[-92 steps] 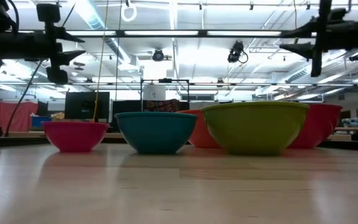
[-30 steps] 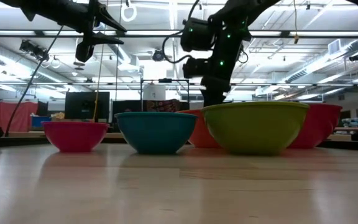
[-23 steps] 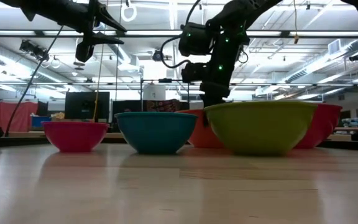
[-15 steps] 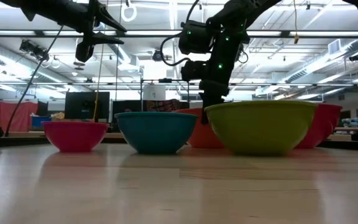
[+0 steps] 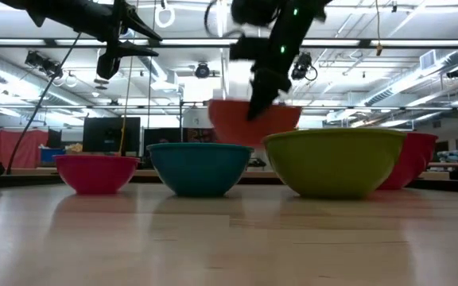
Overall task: Nest bowls inside each other
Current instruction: Stack the orange bowl on top of the red bowl
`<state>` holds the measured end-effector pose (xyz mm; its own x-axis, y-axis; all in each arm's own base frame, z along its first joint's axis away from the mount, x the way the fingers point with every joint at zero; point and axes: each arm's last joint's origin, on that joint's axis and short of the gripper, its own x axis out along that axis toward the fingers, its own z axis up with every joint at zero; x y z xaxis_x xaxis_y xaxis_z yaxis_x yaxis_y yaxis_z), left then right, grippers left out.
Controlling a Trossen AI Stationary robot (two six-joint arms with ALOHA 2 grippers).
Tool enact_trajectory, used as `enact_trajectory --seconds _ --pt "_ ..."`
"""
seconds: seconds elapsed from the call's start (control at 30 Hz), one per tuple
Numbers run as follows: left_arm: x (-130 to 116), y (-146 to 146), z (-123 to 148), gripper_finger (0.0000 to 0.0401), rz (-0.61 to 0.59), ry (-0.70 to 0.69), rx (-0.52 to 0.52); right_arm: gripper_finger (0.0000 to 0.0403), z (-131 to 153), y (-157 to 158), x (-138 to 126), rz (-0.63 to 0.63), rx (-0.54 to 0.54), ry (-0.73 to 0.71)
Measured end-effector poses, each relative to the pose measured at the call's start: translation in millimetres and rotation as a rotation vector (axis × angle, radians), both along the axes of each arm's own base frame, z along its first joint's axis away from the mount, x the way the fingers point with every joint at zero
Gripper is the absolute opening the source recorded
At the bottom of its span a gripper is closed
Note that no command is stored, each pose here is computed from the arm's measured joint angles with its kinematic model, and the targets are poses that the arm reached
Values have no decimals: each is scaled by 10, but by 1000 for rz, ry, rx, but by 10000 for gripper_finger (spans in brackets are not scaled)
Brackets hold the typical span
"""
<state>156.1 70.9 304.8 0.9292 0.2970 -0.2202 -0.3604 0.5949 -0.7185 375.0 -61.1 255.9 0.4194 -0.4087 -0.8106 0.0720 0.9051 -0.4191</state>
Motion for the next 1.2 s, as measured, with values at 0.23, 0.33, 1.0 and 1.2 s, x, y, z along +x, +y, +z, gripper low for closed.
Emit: enact_trajectory --seconds 0.23,0.33,1.0,1.2 --pt "0 0 0 142 0 0 -1 20 499 -113 -493 -338 -232 -22" --pt "0 0 0 142 1 -1 -3 22 520 -183 -786 -503 -271 50" --pt "-3 8 -1 142 26 3 5 24 -297 -601 -1799 -730 196 86" --pt "-3 8 -1 142 27 3 5 25 -370 -676 -1767 -715 216 64"
